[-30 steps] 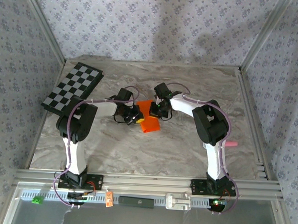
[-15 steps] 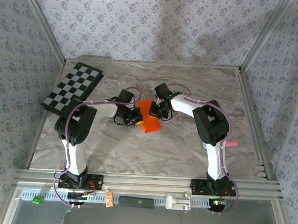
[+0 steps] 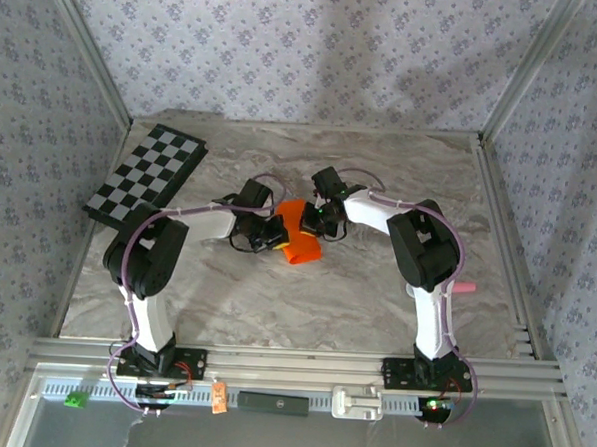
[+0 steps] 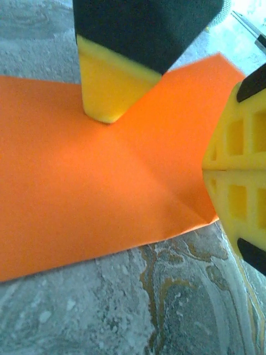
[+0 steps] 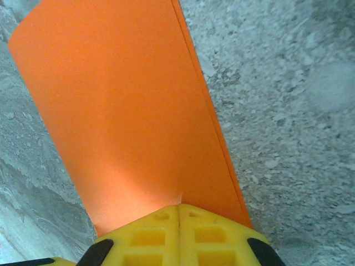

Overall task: Fold a paper plane with a square sheet of paper (pick it up from the middle)
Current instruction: First fold in half a square sheet of paper at the center of the table, then fold the triangle a second time at the center of the table.

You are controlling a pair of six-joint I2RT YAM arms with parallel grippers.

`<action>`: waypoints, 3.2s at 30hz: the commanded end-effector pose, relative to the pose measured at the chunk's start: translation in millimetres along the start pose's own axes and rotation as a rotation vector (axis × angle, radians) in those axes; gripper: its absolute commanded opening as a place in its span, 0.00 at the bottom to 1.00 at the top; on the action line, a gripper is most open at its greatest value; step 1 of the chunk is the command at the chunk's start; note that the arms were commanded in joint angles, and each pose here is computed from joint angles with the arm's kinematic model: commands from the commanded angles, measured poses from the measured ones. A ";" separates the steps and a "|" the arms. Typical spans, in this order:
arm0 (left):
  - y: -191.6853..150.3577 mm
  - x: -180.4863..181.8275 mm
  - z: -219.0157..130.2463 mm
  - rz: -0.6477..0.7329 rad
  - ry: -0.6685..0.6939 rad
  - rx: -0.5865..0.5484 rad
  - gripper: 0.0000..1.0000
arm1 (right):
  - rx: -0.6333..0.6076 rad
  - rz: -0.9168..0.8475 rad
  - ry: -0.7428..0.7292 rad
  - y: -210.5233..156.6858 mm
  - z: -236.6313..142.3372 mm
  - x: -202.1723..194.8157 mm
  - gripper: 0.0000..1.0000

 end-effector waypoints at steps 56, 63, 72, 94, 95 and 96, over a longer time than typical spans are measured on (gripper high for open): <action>-66.2 40.1 14.9 0.169 0.200 0.157 0.00 | 0.057 0.231 -0.194 -18.5 28.9 -74.6 0.00; -90.0 49.6 6.7 0.149 0.192 0.175 0.00 | 0.060 0.243 -0.202 -18.4 30.3 -80.0 0.00; -67.0 5.0 -22.3 0.236 0.139 0.059 0.01 | 0.062 0.239 -0.205 -17.9 29.9 -80.1 0.00; 2.2 13.2 8.9 0.074 0.115 -0.015 0.00 | 0.002 0.193 -0.100 -8.6 8.8 -45.0 0.03; -1.3 17.9 11.0 0.080 0.136 0.002 0.00 | -0.009 0.173 -0.084 -7.4 3.5 -38.8 0.05; -3.2 21.9 12.8 0.082 0.148 0.014 0.00 | -0.021 0.158 -0.063 -5.8 -1.1 -32.5 0.07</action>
Point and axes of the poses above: each hand's point on the last joint's axis, 136 mm out from that joint toward the fingers, its own z axis out along the fingers, its own x axis along the line the jaws close on, y = z × x, the point moved 4 cm from there along -z, back along the fingers, and after that the axes turned 6 degrees about z, right-handed, at the moved point
